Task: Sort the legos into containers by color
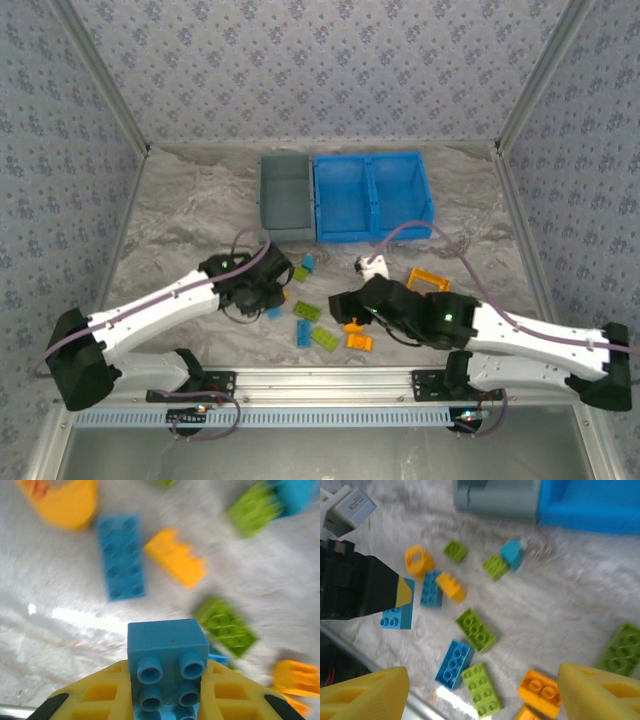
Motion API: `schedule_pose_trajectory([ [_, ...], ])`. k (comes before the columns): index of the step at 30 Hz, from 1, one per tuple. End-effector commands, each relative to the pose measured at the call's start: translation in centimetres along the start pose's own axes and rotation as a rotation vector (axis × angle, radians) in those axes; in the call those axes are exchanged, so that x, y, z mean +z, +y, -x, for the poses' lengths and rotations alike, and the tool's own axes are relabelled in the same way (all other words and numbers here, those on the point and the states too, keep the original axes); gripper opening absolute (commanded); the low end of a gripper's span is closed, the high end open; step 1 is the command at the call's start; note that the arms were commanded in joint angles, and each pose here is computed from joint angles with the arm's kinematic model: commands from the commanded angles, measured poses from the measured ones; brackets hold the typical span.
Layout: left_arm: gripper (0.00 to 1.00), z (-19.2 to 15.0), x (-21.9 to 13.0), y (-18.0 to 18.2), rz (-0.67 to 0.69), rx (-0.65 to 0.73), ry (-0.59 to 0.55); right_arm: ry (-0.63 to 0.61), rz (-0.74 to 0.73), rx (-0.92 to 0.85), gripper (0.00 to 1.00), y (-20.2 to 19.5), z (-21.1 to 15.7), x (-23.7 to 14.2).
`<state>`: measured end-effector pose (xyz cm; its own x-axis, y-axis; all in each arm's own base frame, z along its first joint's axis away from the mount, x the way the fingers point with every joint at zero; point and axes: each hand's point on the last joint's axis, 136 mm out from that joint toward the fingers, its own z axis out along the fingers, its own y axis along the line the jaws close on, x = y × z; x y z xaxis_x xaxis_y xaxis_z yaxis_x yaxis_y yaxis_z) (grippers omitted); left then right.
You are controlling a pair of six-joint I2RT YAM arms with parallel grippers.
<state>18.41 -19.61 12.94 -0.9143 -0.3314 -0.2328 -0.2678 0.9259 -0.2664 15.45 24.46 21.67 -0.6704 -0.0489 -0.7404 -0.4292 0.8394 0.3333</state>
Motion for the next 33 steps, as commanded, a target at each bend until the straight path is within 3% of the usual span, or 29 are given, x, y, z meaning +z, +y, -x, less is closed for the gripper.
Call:
schedule_pose_trajectory([
  [1,0.19,4.4,-1.1,-1.2,0.059,0.153,-0.053,-0.194,-0.145,0.004,0.81,-3.1,3.5,-1.8],
  [6,0.18,11.7,-0.2,-6.2,0.024,0.239,-0.079,-0.368,-0.163,-0.060,0.83,-2.5,7.6,-2.1],
  [11,0.16,18.4,3.6,-8.3,0.064,0.259,-0.101,-0.387,-0.192,-0.056,0.84,-2.0,9.7,-0.8],
  [16,0.17,21.4,8.3,-8.5,0.067,0.224,-0.057,-0.348,-0.221,-0.046,0.85,-2.3,9.7,0.8],
  [21,0.35,21.8,10.9,-8.8,0.040,0.211,-0.010,-0.292,-0.277,0.027,0.85,-4.5,9.0,1.4],
  [28,0.56,22.4,8.0,-9.7,-0.001,0.214,-0.059,-0.151,-0.548,0.241,0.85,-12.2,6.5,-1.2],
  [33,0.58,22.6,3.2,-10.6,-0.033,0.223,-0.147,-0.021,-0.732,0.392,0.71,-17.9,2.4,-3.6],
])
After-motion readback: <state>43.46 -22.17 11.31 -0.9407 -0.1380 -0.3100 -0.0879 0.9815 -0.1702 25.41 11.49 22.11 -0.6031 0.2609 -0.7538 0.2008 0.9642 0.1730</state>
